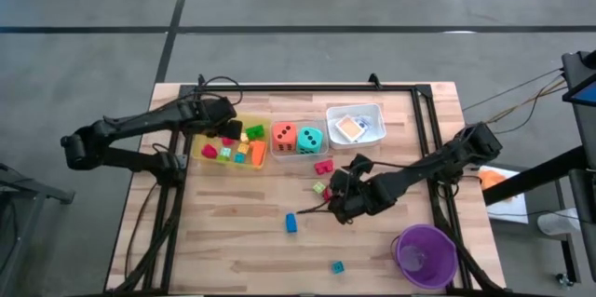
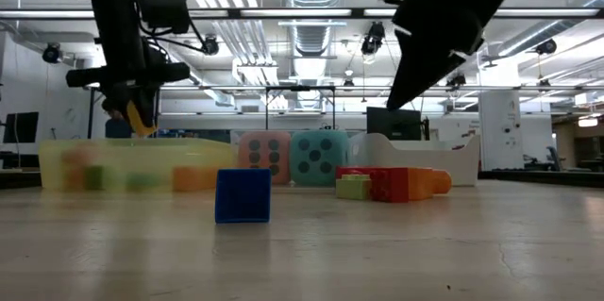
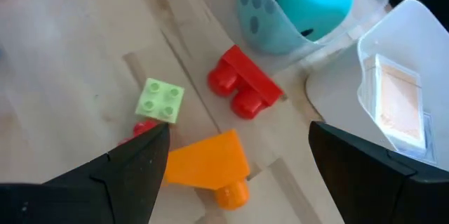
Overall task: Pick & Place Toys
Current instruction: Put the yellow game piece into the yellow bin
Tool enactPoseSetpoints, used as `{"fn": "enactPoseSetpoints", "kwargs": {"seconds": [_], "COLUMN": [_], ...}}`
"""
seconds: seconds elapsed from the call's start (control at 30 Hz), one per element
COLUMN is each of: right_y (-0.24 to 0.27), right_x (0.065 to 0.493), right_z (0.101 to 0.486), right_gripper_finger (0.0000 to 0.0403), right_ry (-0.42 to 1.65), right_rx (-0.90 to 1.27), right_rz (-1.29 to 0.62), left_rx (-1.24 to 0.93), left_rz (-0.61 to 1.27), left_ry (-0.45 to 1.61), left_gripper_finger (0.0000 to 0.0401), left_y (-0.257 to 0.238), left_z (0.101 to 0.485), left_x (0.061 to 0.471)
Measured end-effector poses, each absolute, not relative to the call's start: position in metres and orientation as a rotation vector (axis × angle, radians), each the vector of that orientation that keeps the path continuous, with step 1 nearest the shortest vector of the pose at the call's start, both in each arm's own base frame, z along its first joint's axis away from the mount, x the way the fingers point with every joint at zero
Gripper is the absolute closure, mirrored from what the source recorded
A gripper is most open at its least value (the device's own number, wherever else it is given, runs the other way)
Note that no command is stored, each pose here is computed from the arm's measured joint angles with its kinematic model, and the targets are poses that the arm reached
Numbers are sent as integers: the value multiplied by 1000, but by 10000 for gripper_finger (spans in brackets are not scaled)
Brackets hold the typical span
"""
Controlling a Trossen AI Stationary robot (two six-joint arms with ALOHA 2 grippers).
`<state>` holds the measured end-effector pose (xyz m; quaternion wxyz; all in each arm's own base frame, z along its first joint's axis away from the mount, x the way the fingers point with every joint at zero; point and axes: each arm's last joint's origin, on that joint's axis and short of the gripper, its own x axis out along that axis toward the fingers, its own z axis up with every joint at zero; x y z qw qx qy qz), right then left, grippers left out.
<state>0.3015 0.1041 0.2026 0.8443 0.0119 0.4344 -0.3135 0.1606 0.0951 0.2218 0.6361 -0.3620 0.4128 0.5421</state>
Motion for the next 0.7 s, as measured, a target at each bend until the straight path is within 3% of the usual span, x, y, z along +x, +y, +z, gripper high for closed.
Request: {"fn": "enactPoseSetpoints", "kwargs": {"seconds": [0.33,0.7], "right_y": [120,120], "right_x": [307,309], "right_z": [220,218], "right_gripper_finger": [65,65], "right_ry": [896,884], "right_rx": [48,66], "right_rz": [-570,-582], "left_rx": [-741,-672], "left_rz": [1362,1398], "left_ry": [1153,1228], "left_gripper_finger": [320,305], "left_y": [102,112], "left_z": [198,188], "left_x": [162,161]}}
